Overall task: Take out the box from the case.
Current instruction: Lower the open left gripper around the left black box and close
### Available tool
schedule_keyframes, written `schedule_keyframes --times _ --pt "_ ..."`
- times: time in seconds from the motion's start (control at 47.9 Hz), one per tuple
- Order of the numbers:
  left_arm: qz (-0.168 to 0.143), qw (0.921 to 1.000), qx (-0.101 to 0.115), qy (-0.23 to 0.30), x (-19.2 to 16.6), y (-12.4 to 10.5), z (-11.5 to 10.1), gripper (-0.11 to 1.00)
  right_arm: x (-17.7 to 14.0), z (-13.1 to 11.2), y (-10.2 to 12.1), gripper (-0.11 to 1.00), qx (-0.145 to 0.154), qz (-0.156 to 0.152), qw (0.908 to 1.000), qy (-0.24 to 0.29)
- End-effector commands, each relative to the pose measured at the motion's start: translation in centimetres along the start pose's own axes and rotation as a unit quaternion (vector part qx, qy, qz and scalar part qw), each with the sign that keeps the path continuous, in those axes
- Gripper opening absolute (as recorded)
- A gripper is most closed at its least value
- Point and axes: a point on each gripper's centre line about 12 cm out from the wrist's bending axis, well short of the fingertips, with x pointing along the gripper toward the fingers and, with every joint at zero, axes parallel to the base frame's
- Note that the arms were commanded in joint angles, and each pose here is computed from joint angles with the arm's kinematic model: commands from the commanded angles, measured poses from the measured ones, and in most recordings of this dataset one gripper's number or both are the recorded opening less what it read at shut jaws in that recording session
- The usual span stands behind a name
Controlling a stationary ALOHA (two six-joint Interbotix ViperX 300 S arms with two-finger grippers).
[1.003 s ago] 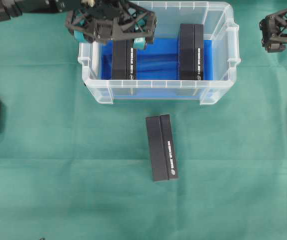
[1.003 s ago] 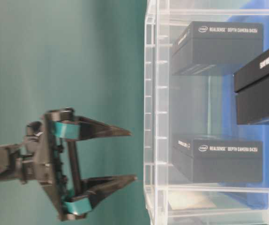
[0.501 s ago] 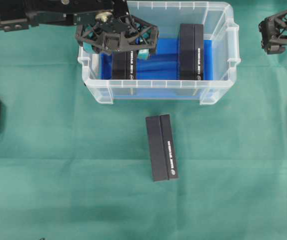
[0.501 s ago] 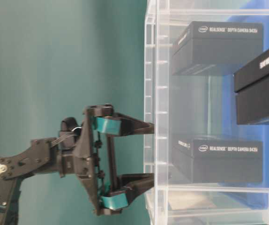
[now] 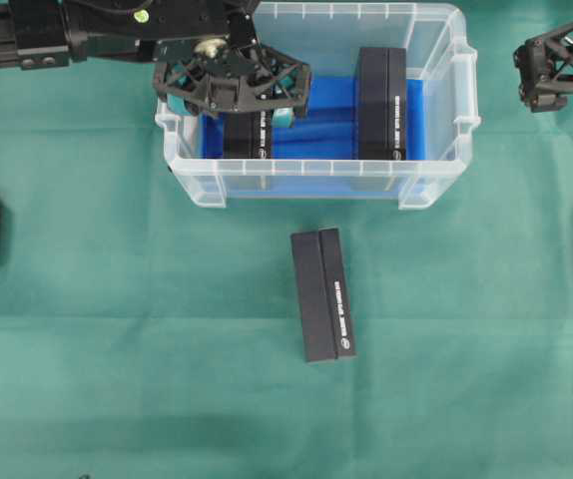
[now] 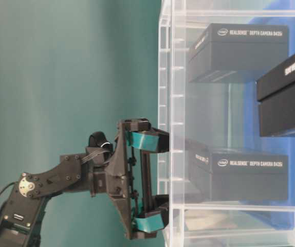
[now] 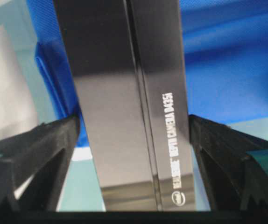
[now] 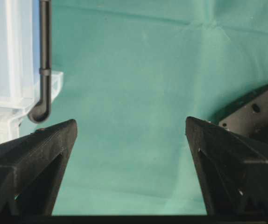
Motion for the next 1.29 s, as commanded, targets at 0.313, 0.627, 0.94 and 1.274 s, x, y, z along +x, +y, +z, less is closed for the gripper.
schedule_keyframes --times 0.313,0.627,0.94,1.274 --pt "-0.013 0.9999 -0.007 -0.006 0.5 0.4 0.3 0.94 -0.4 -0.1 0.3 0.92 0.0 0.015 0.9999 -0.002" --pt "-0.004 1.0 -0.004 -0.002 1.0 0.7 0.3 0.94 -0.4 -0.1 0.4 0.92 0.0 0.018 0.9998 -0.002" --pt "-0.032 0.9995 -0.009 0.0 0.8 0.0 0.2 0.62 -0.5 -0.1 0.5 0.92 -0.002 0.019 0.9998 -0.002" --pt "-0.049 0.9987 -0.013 -0.005 0.0 -0.3 0.3 0.62 -0.5 -0.1 0.5 0.92 -0.003 0.019 0.9998 -0.003"
